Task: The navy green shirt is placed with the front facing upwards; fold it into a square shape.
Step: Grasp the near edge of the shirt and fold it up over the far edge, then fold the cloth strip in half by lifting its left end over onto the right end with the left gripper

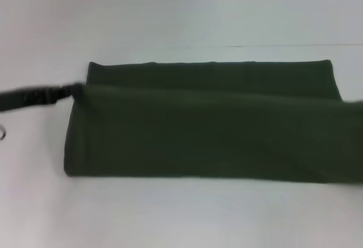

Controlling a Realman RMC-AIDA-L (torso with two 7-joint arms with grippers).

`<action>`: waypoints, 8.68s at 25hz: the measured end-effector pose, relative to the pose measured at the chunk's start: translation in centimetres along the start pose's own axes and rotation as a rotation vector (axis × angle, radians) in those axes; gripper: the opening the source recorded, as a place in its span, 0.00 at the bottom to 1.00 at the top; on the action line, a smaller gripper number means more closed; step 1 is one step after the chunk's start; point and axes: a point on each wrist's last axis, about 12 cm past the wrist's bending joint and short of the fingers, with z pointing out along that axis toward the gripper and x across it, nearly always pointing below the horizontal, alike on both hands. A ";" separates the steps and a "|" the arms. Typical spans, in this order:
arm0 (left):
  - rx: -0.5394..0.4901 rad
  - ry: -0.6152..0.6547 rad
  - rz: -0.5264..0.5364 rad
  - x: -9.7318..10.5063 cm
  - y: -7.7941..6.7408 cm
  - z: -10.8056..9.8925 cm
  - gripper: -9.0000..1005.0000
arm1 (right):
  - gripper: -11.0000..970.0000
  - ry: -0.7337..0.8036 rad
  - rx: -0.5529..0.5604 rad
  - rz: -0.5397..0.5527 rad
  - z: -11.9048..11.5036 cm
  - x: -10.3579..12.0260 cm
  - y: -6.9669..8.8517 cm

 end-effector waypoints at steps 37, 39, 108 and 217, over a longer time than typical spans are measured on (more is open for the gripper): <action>-0.481 -0.062 0.250 -6.1 0.5 10.4 0.05 | 0.05 -0.024 0.310 -0.154 14.0 -5.9 -0.5; -0.482 -0.062 0.250 -6.1 0.5 10.4 0.05 | 0.05 -0.024 0.310 -0.157 14.0 -5.9 -0.5; -0.331 0.015 -0.026 2.1 0.7 3.0 0.68 | 0.89 0.145 0.086 0.147 4.2 -1.4 -0.4; -0.486 0.068 0.007 4.3 2.3 2.1 0.11 | 0.88 0.109 0.141 0.203 3.1 -0.9 -1.3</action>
